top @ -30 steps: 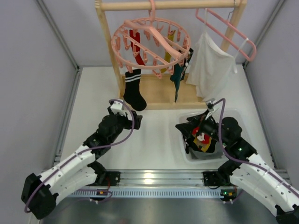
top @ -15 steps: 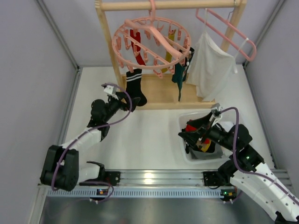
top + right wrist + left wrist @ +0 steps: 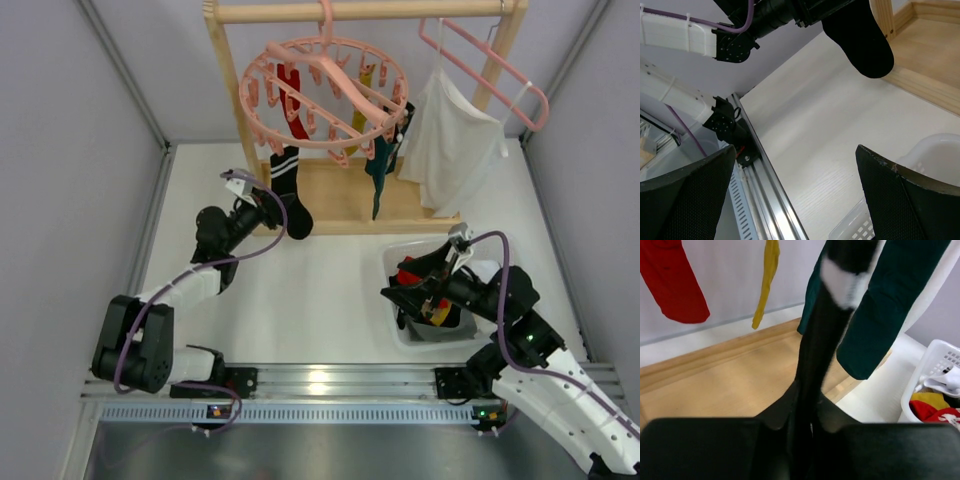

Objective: Remove the socks clipped to the hanger

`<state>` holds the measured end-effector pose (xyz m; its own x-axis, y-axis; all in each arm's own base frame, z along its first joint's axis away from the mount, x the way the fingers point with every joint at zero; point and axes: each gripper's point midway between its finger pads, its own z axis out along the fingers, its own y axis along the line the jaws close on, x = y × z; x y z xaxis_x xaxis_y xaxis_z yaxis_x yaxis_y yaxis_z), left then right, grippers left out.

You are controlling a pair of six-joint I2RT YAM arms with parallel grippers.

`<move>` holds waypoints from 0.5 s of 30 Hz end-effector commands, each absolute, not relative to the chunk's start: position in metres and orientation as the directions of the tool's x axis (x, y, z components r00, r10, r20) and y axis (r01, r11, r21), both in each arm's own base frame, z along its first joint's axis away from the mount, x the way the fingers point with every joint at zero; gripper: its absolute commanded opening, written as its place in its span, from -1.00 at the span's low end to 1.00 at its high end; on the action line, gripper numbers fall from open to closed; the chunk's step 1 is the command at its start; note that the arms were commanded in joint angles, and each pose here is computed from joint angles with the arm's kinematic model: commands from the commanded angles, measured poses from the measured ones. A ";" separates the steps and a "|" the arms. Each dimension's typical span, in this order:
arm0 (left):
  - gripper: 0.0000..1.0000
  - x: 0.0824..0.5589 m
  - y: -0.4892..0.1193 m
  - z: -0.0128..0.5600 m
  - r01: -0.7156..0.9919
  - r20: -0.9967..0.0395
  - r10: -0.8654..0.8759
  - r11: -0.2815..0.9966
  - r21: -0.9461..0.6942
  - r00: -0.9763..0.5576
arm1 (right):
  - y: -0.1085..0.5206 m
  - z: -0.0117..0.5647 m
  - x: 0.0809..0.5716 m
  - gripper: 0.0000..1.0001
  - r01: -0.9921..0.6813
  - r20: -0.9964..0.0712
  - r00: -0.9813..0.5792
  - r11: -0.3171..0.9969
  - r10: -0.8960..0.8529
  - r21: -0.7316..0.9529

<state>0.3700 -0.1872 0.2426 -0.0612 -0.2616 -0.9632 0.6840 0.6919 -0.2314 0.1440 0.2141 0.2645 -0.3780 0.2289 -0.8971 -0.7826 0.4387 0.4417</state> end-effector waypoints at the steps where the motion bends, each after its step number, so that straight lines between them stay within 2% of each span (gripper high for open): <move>1: -0.73 0.349 -0.192 0.285 0.720 -0.950 -0.298 0.679 -0.145 0.089 | 0.220 0.281 0.139 0.99 -0.812 -0.902 -0.361 0.395 0.238 0.429; 3: -0.76 0.344 -0.189 0.281 0.686 -0.945 -0.314 0.708 -0.170 0.090 | 0.222 0.288 0.141 0.99 -0.816 -0.899 -0.358 0.383 0.251 0.432; 6: -0.93 0.320 -0.204 0.282 0.698 -0.935 -0.345 0.690 -0.191 0.085 | 0.227 0.307 0.143 0.99 -0.821 -0.891 -0.356 0.362 0.282 0.442; 8: -1.00 0.318 -0.200 0.284 0.634 -0.927 -0.358 0.744 -0.213 0.108 | 0.225 0.331 0.144 0.99 -0.820 -0.884 -0.345 0.357 0.317 0.448; 13: -1.00 0.306 -0.229 0.275 0.498 -0.951 -0.300 0.838 -0.223 0.079 | 0.217 0.380 0.165 0.98 -0.767 -0.881 -0.308 0.455 0.358 0.453; 15: -1.00 0.297 -0.244 0.275 0.487 -0.953 -0.297 0.843 -0.229 0.066 | 0.217 0.375 0.183 0.94 -0.713 -0.885 -0.329 0.528 0.330 0.462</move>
<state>0.2875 -0.2538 0.2683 0.0229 -0.3160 -0.9485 0.6408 0.7328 -0.2287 0.1699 0.2230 0.3530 -0.3556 0.3135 -0.8805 -0.7560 0.4574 0.4682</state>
